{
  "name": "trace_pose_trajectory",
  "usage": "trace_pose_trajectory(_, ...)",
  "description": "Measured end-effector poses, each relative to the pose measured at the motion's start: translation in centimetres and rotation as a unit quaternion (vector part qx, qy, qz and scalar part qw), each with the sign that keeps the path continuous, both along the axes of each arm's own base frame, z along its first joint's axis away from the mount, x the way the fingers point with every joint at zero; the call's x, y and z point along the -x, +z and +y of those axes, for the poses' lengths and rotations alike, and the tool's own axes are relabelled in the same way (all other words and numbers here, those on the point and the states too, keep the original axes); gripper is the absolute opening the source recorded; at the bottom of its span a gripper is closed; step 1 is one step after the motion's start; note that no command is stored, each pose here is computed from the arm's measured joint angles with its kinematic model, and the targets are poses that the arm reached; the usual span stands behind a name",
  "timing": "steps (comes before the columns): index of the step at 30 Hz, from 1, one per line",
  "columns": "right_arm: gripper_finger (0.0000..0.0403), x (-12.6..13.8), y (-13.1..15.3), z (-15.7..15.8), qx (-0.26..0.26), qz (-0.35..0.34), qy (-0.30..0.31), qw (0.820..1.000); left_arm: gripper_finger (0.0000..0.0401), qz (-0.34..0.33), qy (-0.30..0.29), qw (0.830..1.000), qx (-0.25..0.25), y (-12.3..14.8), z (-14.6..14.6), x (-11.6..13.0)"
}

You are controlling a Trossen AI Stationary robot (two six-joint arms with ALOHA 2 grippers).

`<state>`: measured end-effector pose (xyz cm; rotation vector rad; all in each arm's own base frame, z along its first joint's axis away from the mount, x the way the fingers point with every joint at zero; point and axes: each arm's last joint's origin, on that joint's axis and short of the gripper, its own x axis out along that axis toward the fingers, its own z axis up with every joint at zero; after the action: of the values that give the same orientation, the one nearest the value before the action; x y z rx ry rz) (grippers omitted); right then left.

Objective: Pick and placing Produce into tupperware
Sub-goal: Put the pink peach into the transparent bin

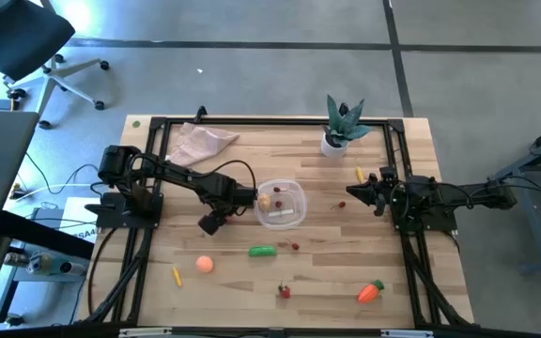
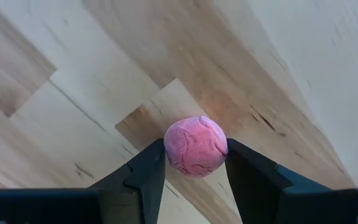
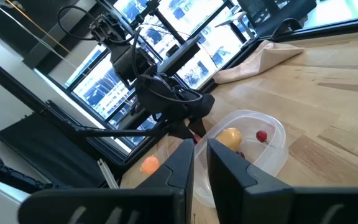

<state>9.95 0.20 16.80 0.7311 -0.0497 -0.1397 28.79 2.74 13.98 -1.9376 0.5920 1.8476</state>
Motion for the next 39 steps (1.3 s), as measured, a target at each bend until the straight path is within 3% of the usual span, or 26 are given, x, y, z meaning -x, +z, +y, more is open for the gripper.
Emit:
trace_pose_trajectory(5, 0.0036, 0.00, 0.00, 0.00, 0.000, 0.000, 0.000, 1.000, 0.0152, 0.006, -0.047, 0.999, -0.025, 0.00, 0.13, 0.09)
trace_pose_trajectory(17, 0.0036, 0.00, 0.00, 0.00, 0.000, 0.000, 0.000, 1.000, 0.0150, 0.011, -0.051, 0.998, -0.028, -0.01, 0.15, 0.17)
trace_pose_trajectory(27, 0.0036, 0.00, 0.00, 0.00, 0.000, 0.000, 0.000, 1.000, 0.0105, 0.010, -0.059, 0.998, -0.028, -0.01, 0.14, 0.17)
trace_pose_trajectory(39, 0.0036, 0.00, 0.00, 0.00, 0.000, 0.000, 0.000, 1.000, 0.0145, 0.010, -0.059, 0.998, -0.028, -0.01, 0.14, 0.17)
